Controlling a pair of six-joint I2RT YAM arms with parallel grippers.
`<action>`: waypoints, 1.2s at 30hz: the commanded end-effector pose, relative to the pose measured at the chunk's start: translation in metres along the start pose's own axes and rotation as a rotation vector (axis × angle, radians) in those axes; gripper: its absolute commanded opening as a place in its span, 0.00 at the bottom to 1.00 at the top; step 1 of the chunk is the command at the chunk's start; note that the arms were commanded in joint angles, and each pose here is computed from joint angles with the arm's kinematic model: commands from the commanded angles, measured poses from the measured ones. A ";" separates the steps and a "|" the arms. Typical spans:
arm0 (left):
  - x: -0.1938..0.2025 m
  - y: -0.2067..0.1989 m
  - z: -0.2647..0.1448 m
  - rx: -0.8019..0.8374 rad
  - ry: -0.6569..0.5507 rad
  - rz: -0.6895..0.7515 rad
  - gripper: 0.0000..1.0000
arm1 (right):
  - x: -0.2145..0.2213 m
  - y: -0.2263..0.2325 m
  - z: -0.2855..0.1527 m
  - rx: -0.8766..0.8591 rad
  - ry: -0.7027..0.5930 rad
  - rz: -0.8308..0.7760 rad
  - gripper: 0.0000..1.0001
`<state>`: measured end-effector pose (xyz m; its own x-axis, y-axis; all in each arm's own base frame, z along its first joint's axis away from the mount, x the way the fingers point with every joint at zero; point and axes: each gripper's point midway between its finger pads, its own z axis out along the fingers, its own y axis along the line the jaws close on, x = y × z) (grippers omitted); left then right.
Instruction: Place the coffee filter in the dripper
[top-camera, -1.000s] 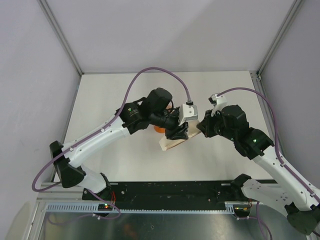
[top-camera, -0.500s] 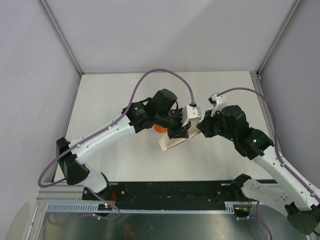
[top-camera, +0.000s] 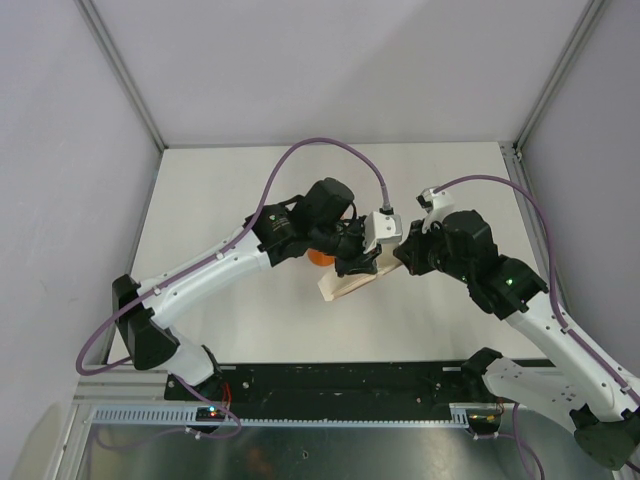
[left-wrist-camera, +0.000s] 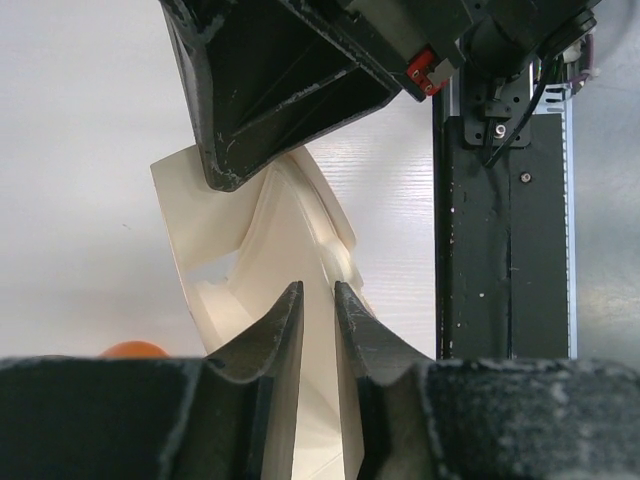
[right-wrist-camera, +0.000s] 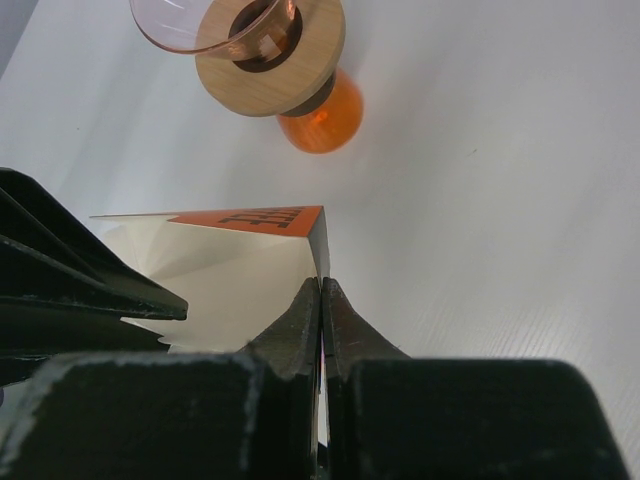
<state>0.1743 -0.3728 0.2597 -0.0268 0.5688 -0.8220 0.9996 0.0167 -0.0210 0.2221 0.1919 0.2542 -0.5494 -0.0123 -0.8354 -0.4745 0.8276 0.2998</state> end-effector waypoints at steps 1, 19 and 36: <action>-0.017 0.002 -0.012 -0.035 -0.045 0.065 0.23 | -0.025 0.009 -0.010 -0.018 -0.078 -0.005 0.00; -0.015 0.003 -0.022 -0.067 -0.045 0.103 0.32 | -0.024 0.010 -0.007 -0.026 -0.068 -0.013 0.00; -0.008 0.010 -0.006 -0.069 -0.010 0.040 0.28 | -0.027 0.011 -0.009 -0.032 -0.083 -0.012 0.00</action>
<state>0.1803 -0.3674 0.2651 0.0204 0.5694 -0.8218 0.9987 0.0260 0.0427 0.2215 0.1928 0.2540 -0.5487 -0.0171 -0.8358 -0.4792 0.8257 0.2977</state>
